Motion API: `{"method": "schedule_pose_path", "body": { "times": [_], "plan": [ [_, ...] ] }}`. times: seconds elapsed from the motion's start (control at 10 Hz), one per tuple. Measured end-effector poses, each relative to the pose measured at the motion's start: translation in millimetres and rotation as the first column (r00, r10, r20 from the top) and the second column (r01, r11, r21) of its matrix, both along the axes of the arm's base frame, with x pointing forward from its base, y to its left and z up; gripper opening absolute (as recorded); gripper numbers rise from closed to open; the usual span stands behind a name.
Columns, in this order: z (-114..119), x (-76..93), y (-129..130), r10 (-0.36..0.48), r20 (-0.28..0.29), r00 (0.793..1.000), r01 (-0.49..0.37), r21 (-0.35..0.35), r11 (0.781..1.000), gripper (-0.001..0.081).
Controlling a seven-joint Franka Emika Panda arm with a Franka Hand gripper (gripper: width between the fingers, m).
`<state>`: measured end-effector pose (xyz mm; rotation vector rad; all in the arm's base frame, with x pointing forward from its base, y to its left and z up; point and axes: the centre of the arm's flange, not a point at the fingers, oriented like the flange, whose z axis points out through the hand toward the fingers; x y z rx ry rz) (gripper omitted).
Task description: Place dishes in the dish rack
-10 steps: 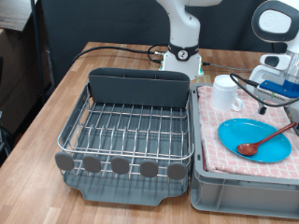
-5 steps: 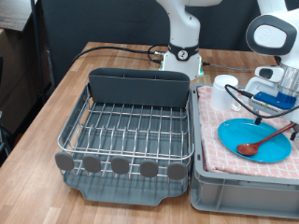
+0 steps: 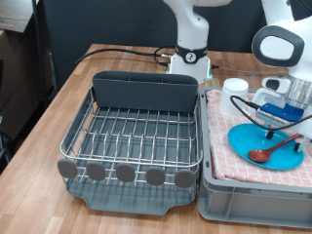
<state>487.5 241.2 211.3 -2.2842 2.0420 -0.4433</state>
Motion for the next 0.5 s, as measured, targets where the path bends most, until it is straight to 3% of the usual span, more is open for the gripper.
{"method": "schedule_pose_path", "body": {
  "times": [0.1,0.2,0.3,0.4,0.5],
  "plan": [
    [-0.9,-0.9,1.1,-0.003,0.0,1.0,0.003,0.001,1.0,0.0421],
    [-1.2,-1.4,1.8,-0.005,-0.001,1.0,0.005,0.001,1.0,0.0421],
    [-1.3,-1.9,2.6,-0.003,-0.001,1.0,0.003,0.002,1.0,0.0241],
    [-1.2,-2.4,3.7,-0.003,-0.002,1.0,0.003,0.003,1.0,0.0241],
    [-0.7,-3.1,5.4,-0.002,-0.003,1.0,0.002,0.006,1.0,0.0095]
  ]
}}
